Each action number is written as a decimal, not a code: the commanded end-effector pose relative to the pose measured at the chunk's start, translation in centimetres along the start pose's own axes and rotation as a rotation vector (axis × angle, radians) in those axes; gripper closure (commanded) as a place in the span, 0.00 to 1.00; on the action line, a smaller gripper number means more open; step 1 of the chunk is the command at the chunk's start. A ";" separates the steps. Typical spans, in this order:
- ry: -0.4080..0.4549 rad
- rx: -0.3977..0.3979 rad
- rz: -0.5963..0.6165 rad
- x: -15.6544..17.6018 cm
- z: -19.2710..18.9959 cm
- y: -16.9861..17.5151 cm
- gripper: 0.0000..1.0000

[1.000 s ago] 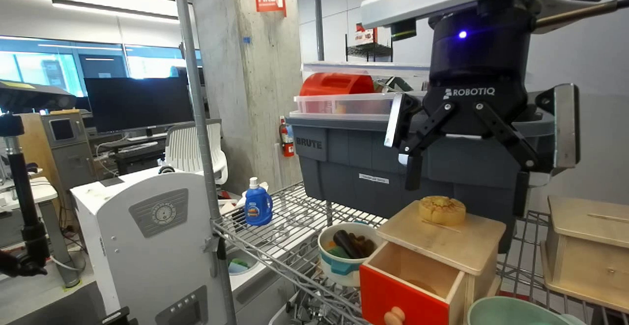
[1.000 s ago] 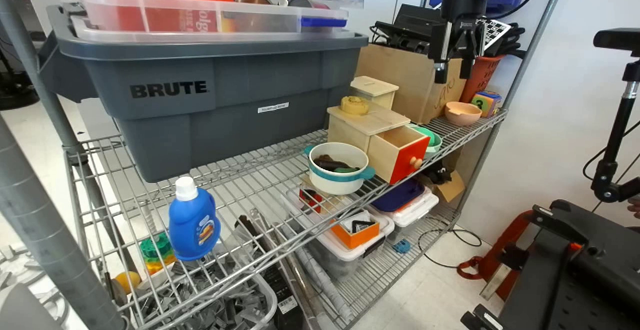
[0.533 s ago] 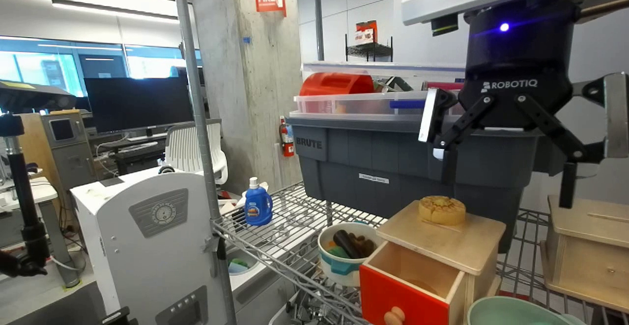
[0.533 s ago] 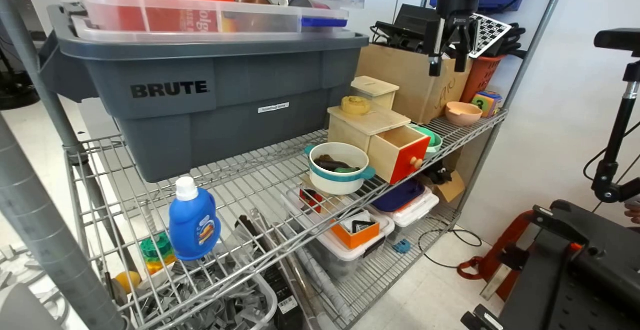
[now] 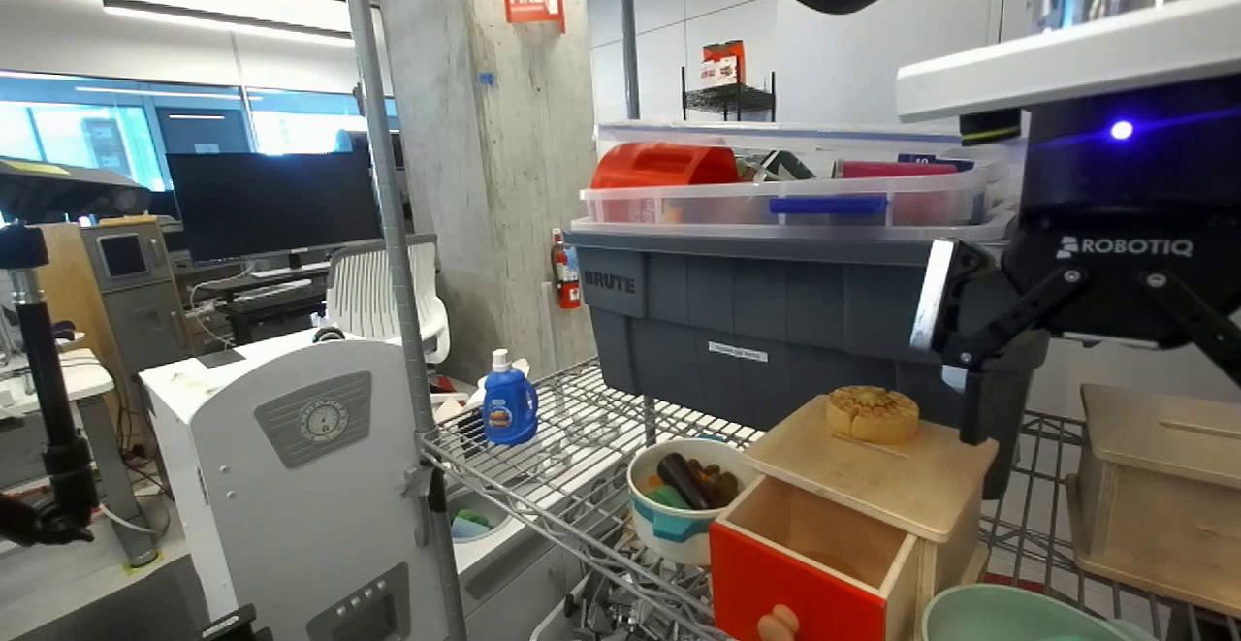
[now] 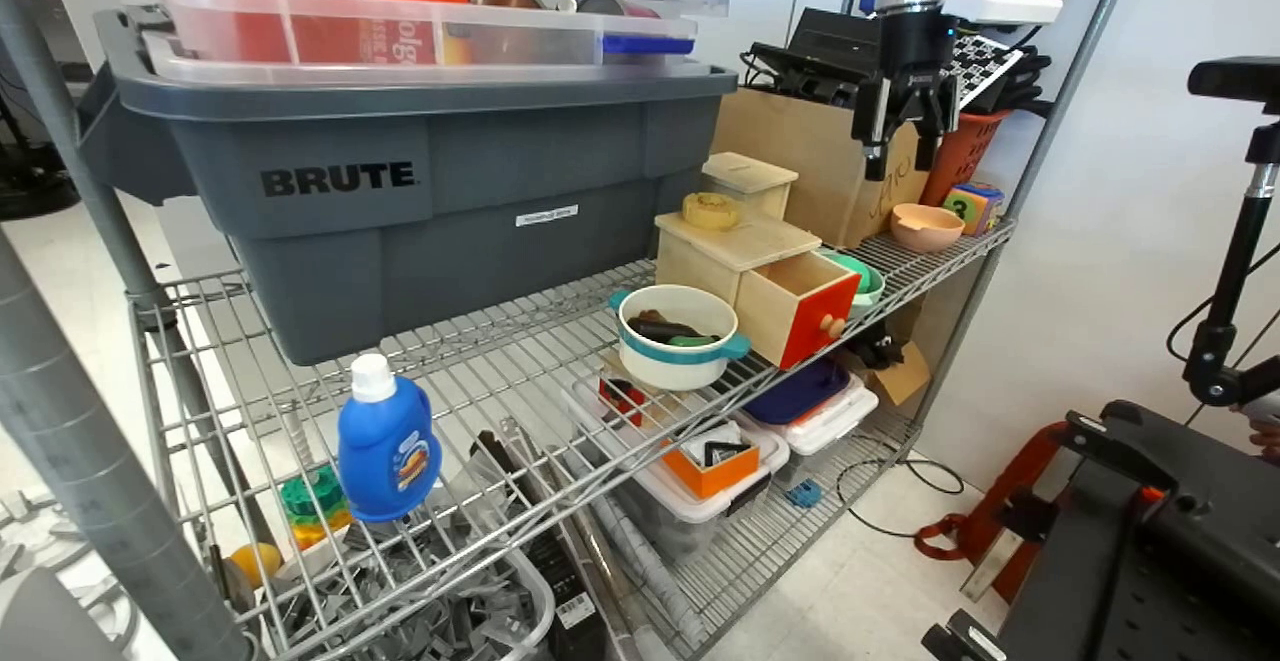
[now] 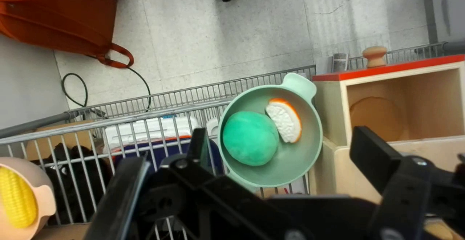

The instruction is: Pick up the pee plus toy and put it in the drawer

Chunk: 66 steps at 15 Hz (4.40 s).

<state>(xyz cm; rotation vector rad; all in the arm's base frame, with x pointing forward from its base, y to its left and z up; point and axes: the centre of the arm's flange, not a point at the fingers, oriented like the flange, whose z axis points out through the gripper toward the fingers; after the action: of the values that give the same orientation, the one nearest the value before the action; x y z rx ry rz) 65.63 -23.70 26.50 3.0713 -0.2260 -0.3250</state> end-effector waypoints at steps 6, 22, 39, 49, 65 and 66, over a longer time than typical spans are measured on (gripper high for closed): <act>-0.024 -0.006 0.000 3.4 2.8 1.1 0.00; -0.069 -0.007 0.011 5.9 8.7 1.5 0.00; -0.089 -0.010 -0.010 7.8 9.8 -0.2 0.00; -0.091 -0.014 -0.010 8.2 10.4 -0.4 0.34; -0.075 -0.027 -0.024 6.3 9.7 -1.5 1.00; -0.067 -0.034 -0.030 5.7 9.2 -2.0 1.00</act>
<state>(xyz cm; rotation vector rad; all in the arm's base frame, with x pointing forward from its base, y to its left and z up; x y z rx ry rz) 70.64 -24.34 14.58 3.0513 -0.1917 -0.4513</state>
